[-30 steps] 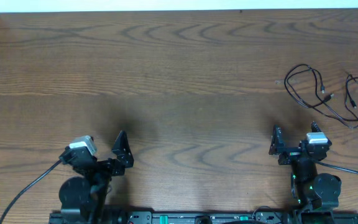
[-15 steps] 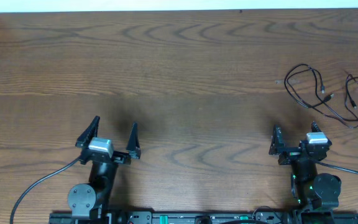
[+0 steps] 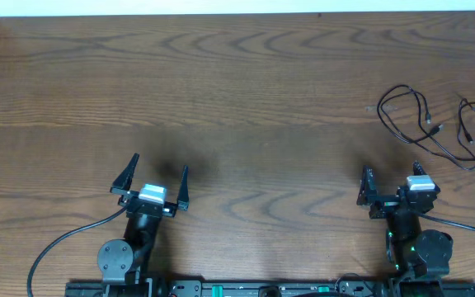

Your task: Untangle cables

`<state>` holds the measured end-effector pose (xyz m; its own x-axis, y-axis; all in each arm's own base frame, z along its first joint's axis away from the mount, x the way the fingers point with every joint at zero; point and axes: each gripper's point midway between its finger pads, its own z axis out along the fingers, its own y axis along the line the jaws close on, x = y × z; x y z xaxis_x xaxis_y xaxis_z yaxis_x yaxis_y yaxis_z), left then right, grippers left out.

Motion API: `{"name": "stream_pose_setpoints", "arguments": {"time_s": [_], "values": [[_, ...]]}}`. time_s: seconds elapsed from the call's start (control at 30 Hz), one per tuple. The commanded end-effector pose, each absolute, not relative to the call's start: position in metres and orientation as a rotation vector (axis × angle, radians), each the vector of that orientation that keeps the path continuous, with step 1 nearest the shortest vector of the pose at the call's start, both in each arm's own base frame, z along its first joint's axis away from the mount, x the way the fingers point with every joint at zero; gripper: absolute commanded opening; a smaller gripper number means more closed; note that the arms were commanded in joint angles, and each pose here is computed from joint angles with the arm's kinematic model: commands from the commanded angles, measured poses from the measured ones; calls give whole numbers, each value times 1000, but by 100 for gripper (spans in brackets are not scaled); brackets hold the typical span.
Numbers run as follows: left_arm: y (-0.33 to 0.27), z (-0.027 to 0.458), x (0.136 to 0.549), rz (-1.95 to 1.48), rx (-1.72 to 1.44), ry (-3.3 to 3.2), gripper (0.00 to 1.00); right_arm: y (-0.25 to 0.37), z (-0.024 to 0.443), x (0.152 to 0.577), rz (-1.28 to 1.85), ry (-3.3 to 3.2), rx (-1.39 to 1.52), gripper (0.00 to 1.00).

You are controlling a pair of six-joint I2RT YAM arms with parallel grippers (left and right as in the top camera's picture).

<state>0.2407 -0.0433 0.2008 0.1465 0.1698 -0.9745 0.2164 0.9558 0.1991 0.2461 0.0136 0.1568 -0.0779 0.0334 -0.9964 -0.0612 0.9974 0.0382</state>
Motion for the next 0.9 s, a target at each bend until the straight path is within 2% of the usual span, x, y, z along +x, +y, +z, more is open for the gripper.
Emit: {"name": "stream_pose_setpoints", "arguments": {"time_s": [0.0,0.13,0.37,0.87], "values": [[-34,202,242,31,303,1428,98,15,156,246,79,1647,-34,99],[-29,195,244,51,279,1462,98,15,156,246,79,1647,-34,99],[-26,139,242,-67,173,1705,98,15,156,246,79,1647,-34,99],[-25,140,243,-112,110,1709,98,15,156,246,79,1647,-34,99]]}}
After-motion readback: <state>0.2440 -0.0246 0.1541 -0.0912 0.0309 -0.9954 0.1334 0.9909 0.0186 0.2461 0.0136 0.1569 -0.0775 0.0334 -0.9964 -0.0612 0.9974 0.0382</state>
